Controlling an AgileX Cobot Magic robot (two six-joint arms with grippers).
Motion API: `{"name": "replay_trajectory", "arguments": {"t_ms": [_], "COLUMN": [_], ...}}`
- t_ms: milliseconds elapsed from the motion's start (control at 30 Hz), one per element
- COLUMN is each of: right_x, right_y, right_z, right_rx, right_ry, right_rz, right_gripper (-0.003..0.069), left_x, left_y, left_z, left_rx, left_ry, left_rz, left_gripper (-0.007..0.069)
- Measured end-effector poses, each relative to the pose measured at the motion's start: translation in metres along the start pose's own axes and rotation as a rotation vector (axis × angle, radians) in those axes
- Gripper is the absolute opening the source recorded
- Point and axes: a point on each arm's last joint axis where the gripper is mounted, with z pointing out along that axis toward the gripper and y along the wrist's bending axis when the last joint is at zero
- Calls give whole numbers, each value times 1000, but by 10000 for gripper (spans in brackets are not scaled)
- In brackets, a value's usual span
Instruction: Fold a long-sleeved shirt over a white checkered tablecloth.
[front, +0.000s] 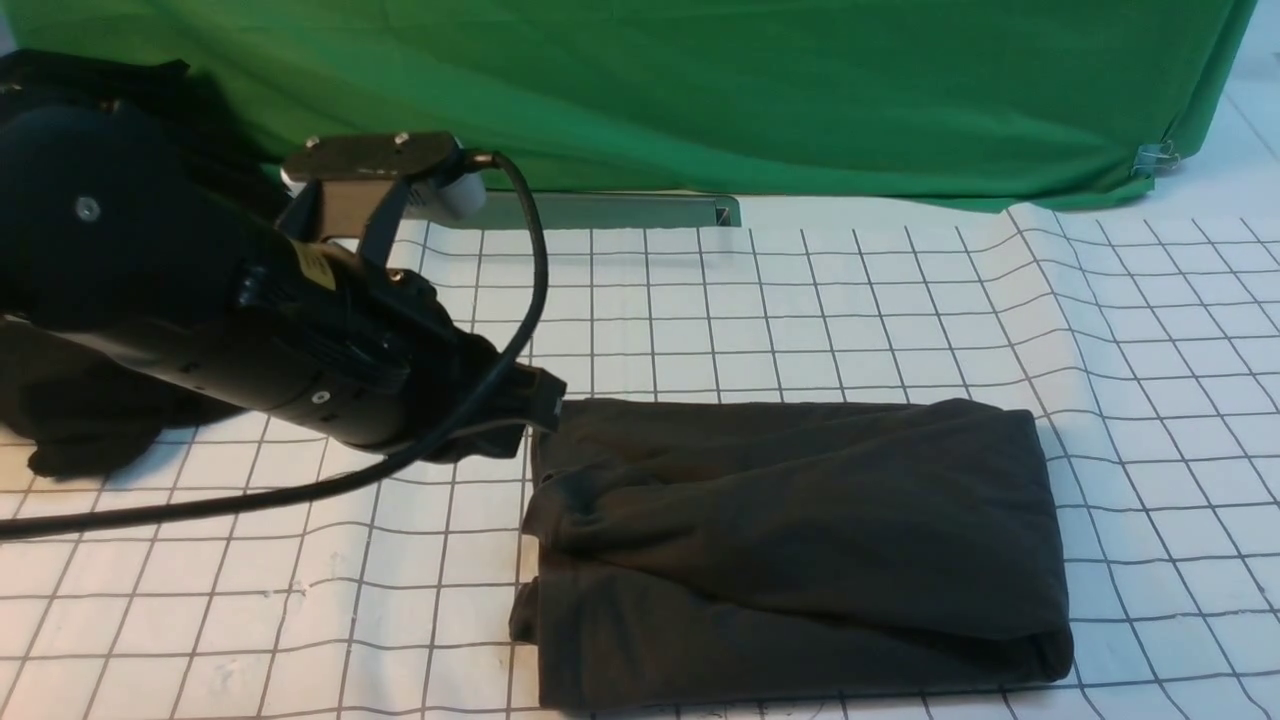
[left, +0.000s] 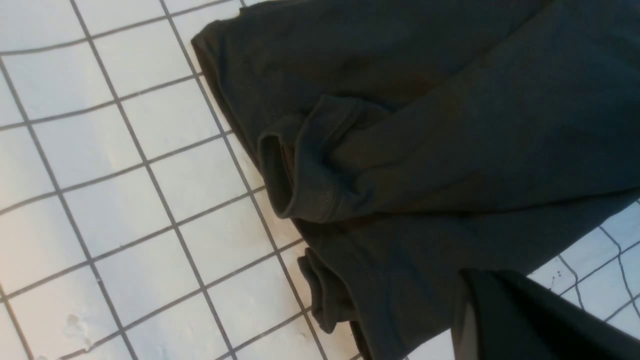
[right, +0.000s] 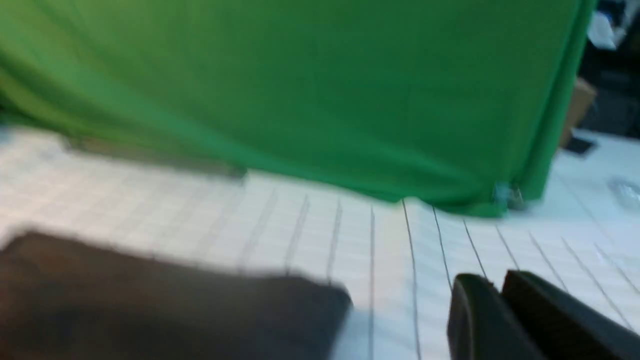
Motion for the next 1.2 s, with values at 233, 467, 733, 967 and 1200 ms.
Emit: {"name": "replay_trajectory", "arguments": {"t_ms": [233,467,733,967,1200], "right_x": [29,29,29,29,29], "right_y": [1,0,0,0,0], "right_z": [1,1,1,1,1], "right_rx": [4,14,19,20,28], "right_ry": [127,129,130,128,127], "right_rz": [-82,-119,-154,-154,-34], "right_gripper": [89,104,121,131,142], "left_x": [1,3,18,40,60], "left_y": [-1,-5,-9,-11,-9], "left_z": [-2,-30,-73,-117,-129], "left_rx": [4,15,29,23,26], "left_ry": [3,-64,-97,-130,-125], "left_rz": [-25,-8,-3,-9,-38], "left_gripper": [14,44,60,71,94]}}
